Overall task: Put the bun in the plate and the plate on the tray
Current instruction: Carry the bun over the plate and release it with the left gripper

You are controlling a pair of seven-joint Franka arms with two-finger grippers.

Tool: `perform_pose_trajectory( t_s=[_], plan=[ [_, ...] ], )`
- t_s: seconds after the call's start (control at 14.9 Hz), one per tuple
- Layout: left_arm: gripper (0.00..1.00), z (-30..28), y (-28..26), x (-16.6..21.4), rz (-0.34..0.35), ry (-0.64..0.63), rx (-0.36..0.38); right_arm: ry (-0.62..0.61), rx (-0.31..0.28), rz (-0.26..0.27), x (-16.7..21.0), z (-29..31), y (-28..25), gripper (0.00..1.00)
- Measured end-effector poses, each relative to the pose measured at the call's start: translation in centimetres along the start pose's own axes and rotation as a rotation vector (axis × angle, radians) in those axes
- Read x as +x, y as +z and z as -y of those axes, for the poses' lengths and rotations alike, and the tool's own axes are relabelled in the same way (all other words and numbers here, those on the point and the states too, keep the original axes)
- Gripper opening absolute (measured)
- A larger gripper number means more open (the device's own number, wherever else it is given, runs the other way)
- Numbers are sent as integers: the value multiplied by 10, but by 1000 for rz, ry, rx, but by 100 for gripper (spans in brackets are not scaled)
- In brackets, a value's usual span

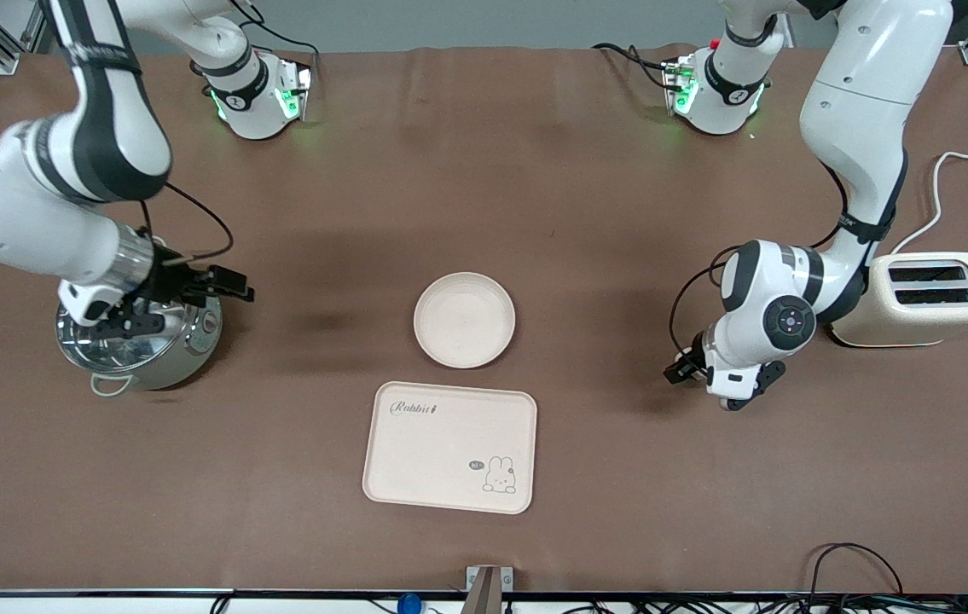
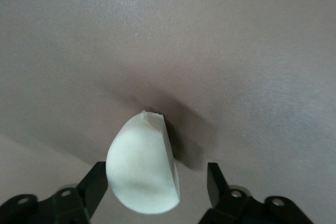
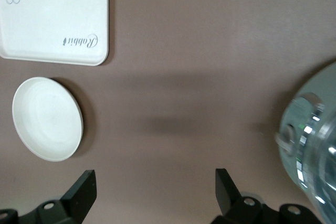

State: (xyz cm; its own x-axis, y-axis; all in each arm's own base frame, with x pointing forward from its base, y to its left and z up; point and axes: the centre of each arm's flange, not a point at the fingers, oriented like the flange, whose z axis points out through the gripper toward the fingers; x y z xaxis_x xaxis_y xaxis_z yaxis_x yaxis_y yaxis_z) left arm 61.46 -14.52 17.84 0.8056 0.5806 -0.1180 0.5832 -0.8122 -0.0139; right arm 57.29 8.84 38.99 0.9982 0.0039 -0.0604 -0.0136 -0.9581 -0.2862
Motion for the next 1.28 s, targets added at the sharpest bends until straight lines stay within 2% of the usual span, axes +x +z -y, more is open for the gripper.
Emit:
perform_pose_trajectory(
  t_s=[0.27, 0.4, 0.61, 0.81, 1.01, 1.14, 1.21, 1.28],
  plan=[
    [38, -3, -1, -1, -2, -5, -5, 6, 23, -26, 5, 34, 71, 100],
    [25, -23, -3, -20, 0, -30, -14, 5, 31, -37, 5, 57, 110, 100],
    [25, -82, -17, -82, -2, -97, -53, 2, 46, -38, -5, 93, 155, 100],
    [26, -149, -41, -170, -1, -128, -112, 14, 60, -51, -12, 112, 181, 100],
    [28, -194, -46, -249, 7, -142, -141, 32, 77, -62, -22, 135, 212, 100],
    [30, -215, -30, -285, 21, -150, -143, 38, 87, -58, -26, 151, 232, 99],
    [30, -223, -20, -294, 26, -151, -147, 39, 89, -56, -27, 156, 241, 95],
    [36, -230, -10, -298, 31, -147, -155, 36, 87, -53, -26, 160, 247, 95]
  ],
)
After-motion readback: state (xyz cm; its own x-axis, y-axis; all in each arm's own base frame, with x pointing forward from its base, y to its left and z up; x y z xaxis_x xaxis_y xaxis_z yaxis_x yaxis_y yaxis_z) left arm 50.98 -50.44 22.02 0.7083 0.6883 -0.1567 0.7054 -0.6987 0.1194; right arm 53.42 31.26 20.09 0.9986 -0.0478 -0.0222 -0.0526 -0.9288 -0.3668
